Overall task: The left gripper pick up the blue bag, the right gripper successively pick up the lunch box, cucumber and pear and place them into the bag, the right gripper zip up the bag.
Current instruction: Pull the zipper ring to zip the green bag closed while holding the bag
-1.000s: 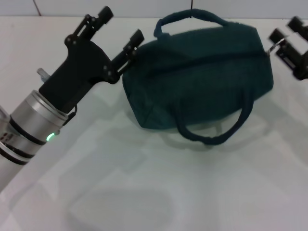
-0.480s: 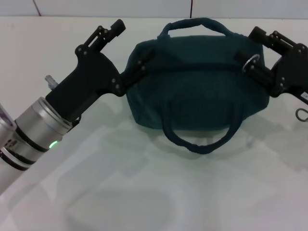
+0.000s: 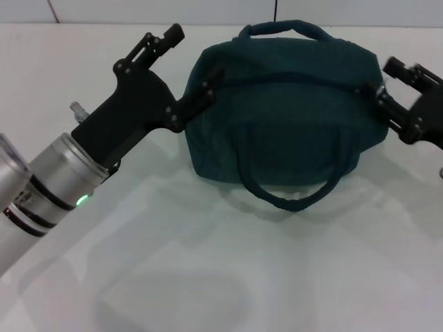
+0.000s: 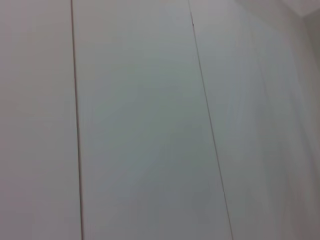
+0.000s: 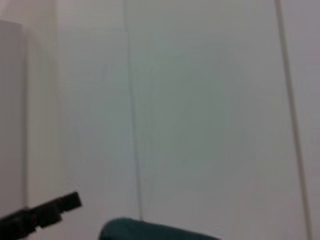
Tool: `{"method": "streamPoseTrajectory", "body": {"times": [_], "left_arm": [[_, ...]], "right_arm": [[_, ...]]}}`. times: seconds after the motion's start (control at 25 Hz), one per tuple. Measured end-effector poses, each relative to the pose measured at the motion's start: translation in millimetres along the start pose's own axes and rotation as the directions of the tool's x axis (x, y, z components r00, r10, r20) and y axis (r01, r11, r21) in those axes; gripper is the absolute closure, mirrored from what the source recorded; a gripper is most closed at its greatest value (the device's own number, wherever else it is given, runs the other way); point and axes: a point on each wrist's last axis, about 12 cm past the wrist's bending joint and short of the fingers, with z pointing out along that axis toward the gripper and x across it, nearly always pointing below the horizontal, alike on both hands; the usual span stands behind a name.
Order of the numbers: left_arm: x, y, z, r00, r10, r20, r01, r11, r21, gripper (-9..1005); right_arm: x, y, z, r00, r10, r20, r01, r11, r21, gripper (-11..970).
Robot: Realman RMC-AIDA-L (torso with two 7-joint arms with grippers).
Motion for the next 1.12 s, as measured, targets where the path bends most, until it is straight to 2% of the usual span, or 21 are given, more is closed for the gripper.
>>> {"method": "streamPoseTrajectory", "body": {"times": [0.36,0.68,0.88,1.08,1.12], "left_arm": [[1,2.0,11,1.000,0.006,-0.012,-0.006,1.000,0.011,239],[1,0.0,26,1.000,-0.003,-0.022,0.005,0.998,0.065,241],[4,2.0,31,0.999,-0.017,-0.051,0.020,0.998,0.056,243],[4,2.4,35,0.998,-0.023,-0.056,0.026,0.998,0.058,399],[4,2.6,36,0.998,-0.024,-0.056,0.027,0.998,0.060,399]], "right_arm": [[6,-7.7,-34,1.000,0.025,-0.002,-0.024,0.990,0.137,398],[9,-11.9,-42,0.999,0.037,-0.002,-0.036,0.980,0.194,399],[10,-18.9,-48,0.998,0.059,0.012,-0.060,0.962,0.268,400],[12,-28.0,-52,0.995,0.101,0.022,-0.103,0.931,0.351,400],[12,-29.4,-53,0.994,0.110,0.025,-0.112,0.926,0.361,400]]}}
